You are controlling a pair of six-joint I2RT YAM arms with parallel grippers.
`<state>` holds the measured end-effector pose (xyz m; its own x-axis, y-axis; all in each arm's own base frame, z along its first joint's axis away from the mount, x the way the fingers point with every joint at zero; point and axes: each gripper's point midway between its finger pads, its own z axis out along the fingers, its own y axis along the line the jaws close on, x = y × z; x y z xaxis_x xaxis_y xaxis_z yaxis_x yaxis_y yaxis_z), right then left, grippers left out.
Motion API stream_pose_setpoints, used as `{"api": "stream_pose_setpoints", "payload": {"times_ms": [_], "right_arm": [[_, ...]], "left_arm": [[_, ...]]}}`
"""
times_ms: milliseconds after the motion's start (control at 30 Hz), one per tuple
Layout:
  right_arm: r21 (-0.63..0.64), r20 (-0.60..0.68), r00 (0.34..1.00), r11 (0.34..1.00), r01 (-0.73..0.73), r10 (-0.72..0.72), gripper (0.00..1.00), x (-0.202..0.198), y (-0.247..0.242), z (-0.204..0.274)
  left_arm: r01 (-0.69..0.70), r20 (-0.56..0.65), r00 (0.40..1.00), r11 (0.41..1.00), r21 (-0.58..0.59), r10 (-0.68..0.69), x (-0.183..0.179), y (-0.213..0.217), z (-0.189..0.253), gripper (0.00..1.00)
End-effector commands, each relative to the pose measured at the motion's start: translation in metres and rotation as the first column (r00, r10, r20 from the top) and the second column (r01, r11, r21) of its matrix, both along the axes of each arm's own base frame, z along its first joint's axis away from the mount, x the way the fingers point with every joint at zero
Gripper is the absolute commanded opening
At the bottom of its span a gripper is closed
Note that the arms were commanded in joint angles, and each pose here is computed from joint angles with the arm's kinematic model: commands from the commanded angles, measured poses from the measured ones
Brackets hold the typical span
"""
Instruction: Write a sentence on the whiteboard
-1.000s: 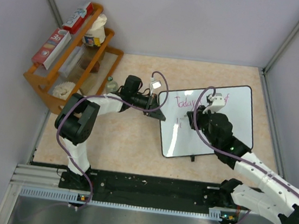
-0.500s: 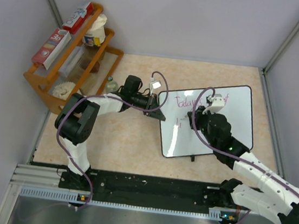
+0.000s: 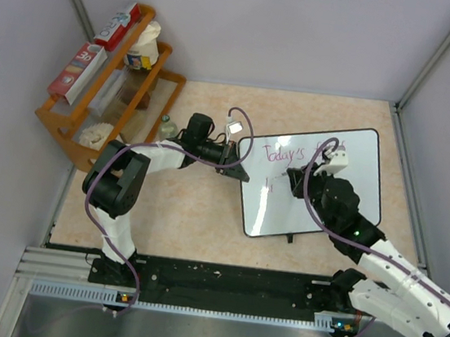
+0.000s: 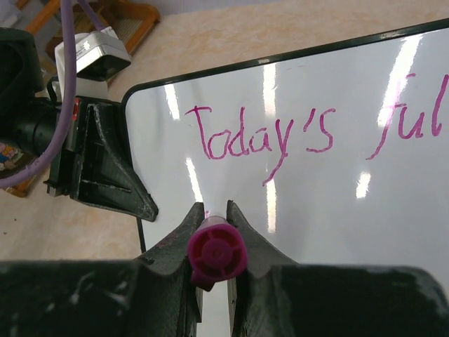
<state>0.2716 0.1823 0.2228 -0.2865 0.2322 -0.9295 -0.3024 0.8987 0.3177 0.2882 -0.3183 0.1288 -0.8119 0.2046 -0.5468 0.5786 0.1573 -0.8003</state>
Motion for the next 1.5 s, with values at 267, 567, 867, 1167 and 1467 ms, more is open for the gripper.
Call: {"api": "stream_pose_setpoints", "payload": {"times_ms": [267,567,867,1167,1467], "right_arm": [[-0.018,-0.036,0.998,0.999,0.045,-0.046,0.0,-0.002,-0.009,-0.017],[-0.036,-0.053,0.996,0.997,0.063,-0.065,0.0,0.001,-0.01,-0.027],[-0.043,-0.075,0.997,0.999,0.013,-0.016,0.0,-0.004,-0.003,-0.036],[-0.077,-0.125,0.992,0.997,-0.017,0.007,0.0,-0.014,-0.005,-0.056],[-0.091,-0.132,0.991,0.996,-0.003,-0.009,0.0,-0.017,-0.011,-0.061]], "left_arm": [[0.065,0.029,0.997,0.998,0.014,-0.066,-0.021,0.0,-0.01,0.0],[0.067,0.03,0.997,0.998,0.012,-0.067,-0.021,0.0,-0.009,0.0],[0.067,0.03,0.997,0.998,0.012,-0.067,-0.021,0.0,-0.01,0.0],[0.067,0.028,0.997,0.998,0.013,-0.067,-0.021,0.0,-0.01,0.0],[0.066,0.03,0.997,0.998,0.012,-0.066,-0.02,0.0,-0.009,0.0]]}}
